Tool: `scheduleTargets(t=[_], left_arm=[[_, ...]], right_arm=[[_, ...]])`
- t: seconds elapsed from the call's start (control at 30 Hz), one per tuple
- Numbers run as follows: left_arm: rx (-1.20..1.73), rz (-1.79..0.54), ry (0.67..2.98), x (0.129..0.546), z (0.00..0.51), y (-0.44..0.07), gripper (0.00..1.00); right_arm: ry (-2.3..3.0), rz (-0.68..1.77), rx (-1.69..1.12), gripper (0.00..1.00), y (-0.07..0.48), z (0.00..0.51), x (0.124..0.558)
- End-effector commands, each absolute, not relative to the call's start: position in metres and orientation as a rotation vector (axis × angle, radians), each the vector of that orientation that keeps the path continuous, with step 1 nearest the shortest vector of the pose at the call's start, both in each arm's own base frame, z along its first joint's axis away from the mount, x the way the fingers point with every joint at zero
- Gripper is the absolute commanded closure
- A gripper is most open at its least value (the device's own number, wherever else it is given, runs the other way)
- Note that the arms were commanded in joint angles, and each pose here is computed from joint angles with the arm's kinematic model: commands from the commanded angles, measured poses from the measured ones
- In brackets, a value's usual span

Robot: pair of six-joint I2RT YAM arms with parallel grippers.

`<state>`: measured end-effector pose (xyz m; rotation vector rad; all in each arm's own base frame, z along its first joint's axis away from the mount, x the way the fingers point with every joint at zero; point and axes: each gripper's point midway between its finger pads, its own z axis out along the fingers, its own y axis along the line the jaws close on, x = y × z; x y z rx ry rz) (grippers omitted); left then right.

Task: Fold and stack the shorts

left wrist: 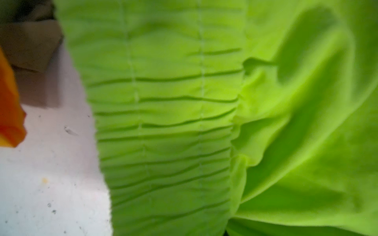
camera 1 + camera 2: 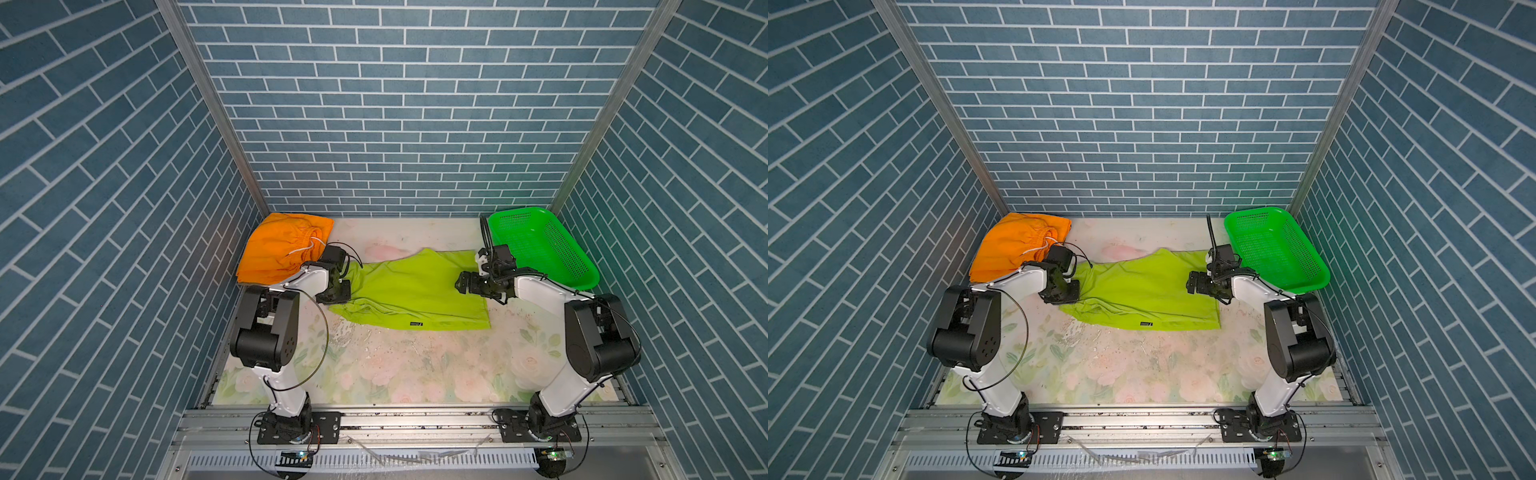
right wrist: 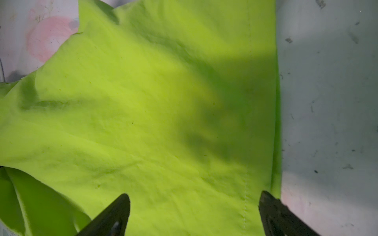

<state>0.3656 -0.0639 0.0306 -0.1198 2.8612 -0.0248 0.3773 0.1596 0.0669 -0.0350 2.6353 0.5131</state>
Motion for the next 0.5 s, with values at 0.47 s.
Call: scheduleTargets(t=[0.47], left_arm=[[0.177,0.163,2.898,0.356,0.079,-0.083,1.00]], right_arm=[[2.598,0.557,0.011,0.01,0.160,0.083,0.362]])
